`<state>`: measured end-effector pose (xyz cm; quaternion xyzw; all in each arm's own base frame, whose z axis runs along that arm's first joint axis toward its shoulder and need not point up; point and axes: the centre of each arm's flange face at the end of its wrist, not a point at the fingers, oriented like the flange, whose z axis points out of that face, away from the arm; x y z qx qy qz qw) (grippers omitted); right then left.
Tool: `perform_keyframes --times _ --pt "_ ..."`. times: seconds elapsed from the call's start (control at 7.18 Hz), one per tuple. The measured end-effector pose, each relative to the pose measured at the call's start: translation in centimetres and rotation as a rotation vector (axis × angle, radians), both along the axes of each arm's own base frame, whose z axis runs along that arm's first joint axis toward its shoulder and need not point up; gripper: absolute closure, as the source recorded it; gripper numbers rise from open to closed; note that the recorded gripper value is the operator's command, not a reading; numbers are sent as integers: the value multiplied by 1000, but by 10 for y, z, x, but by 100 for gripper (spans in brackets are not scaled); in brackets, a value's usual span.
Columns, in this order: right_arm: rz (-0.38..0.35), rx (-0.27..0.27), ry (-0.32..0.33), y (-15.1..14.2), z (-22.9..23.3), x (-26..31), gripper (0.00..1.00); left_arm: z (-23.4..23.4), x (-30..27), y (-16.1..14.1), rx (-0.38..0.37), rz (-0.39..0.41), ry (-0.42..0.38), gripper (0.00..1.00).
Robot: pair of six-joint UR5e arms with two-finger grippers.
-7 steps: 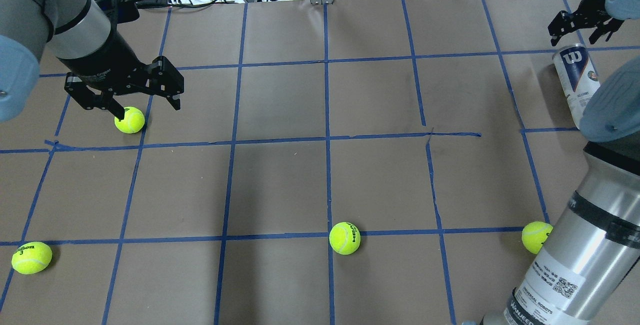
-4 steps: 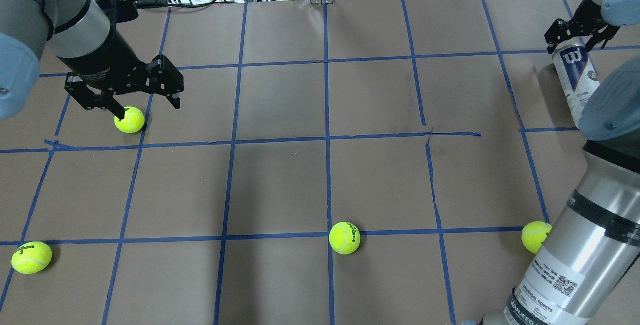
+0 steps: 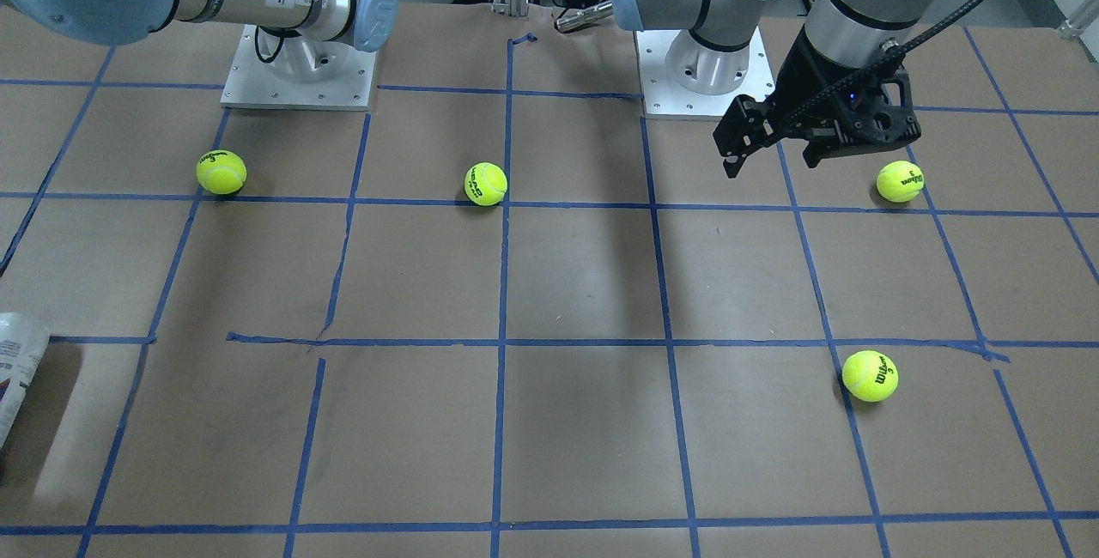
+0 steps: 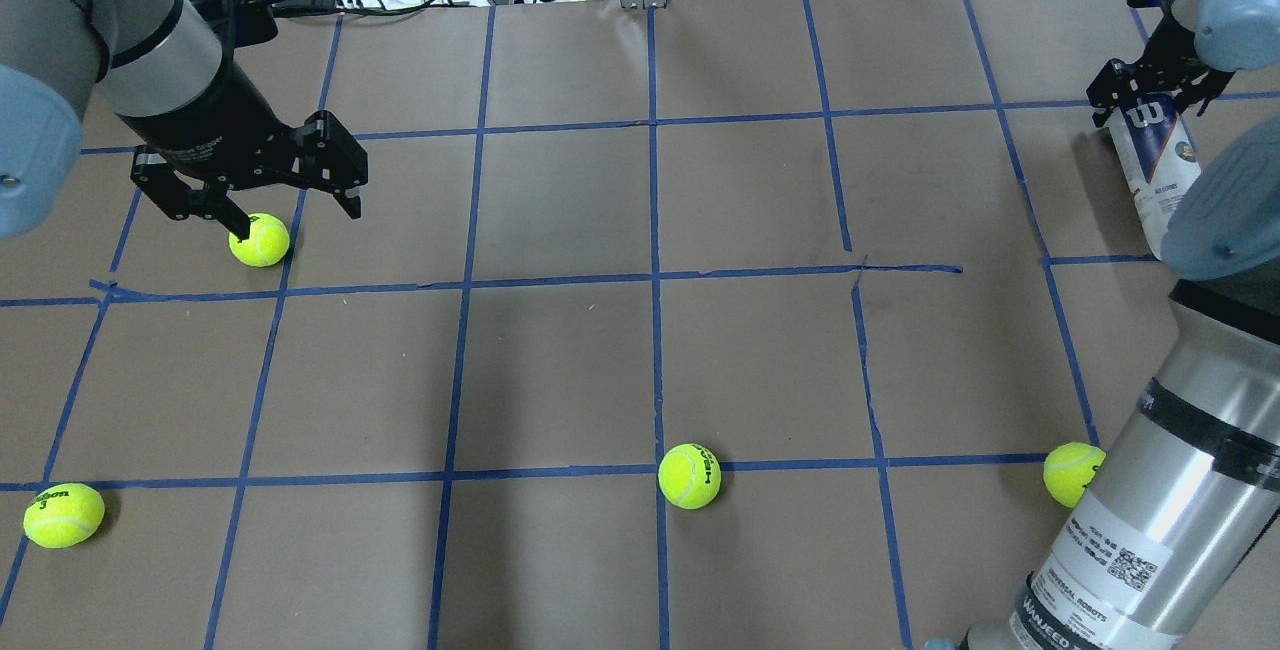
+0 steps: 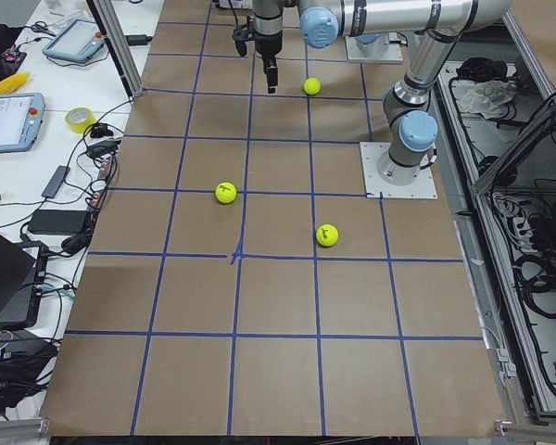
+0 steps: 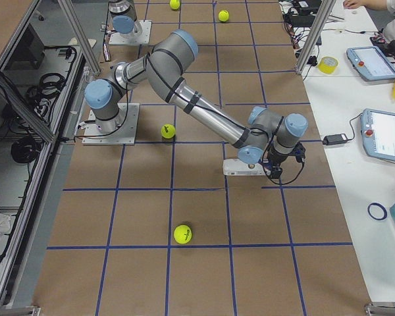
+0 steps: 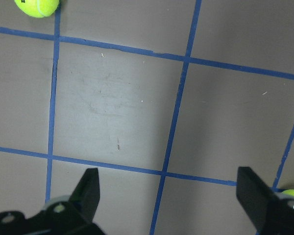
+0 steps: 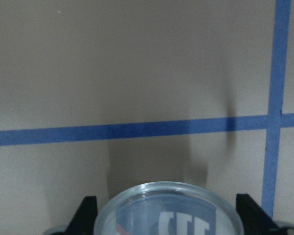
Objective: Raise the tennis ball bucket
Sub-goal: 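Lower the right gripper over the open end of the white tennis ball can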
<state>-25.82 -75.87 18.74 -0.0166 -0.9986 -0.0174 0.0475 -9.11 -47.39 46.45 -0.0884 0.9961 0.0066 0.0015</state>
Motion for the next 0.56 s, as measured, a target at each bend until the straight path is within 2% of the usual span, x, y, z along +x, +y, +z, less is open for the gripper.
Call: perform_keyframes --times 0.14,0.28,0.42,0.56 --pt "5 -14 12 -1 1 -1 62 0 0 0 2 -1 -2 0" --pt "16 -24 16 -1 4 -2 62 -1 0 0 4 -1 -4 0" --pt "33 -32 14 -1 9 -1 77 -1 1 0 4 -1 -6 0" --pt "49 -42 15 -1 20 1 81 0 1 0 3 -3 -7 0"
